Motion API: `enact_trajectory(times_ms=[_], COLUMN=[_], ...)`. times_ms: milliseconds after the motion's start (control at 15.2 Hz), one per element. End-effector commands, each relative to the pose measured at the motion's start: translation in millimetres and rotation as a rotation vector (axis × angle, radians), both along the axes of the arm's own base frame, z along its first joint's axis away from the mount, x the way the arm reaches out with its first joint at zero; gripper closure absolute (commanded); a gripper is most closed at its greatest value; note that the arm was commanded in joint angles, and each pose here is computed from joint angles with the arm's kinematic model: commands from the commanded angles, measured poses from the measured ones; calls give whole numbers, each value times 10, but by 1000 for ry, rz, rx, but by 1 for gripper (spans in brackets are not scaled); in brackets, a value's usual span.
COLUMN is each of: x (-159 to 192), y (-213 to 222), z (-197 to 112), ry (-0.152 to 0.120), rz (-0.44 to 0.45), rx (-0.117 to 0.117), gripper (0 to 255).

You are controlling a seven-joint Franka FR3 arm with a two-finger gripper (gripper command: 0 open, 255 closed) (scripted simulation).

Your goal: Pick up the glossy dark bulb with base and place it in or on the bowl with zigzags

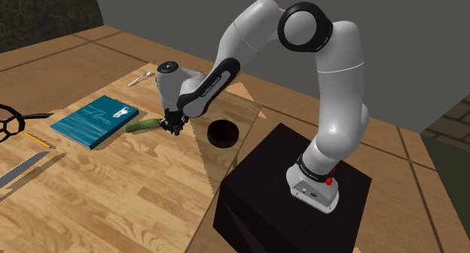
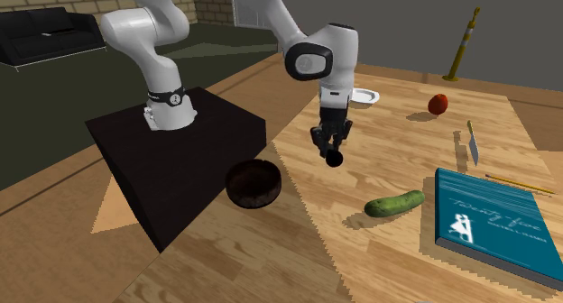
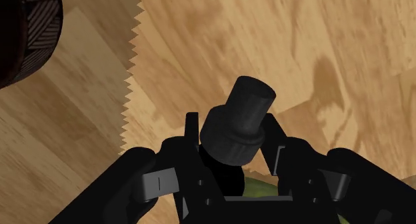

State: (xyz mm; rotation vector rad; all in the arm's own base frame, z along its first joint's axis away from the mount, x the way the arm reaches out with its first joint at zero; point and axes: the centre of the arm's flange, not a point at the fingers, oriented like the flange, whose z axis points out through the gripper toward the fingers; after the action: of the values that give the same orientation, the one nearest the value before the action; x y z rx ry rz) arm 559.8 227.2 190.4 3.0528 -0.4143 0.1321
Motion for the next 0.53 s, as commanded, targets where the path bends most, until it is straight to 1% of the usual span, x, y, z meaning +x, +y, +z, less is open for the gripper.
enact_trajectory(times_ms=[0, 330, 462], x=[0, 0, -156], y=[-1, -1, -214], z=[110, 363, 364], ry=[0, 0, 0], rz=[0, 0, 0], rx=[0, 0, 0], gripper=[255, 255, 255])
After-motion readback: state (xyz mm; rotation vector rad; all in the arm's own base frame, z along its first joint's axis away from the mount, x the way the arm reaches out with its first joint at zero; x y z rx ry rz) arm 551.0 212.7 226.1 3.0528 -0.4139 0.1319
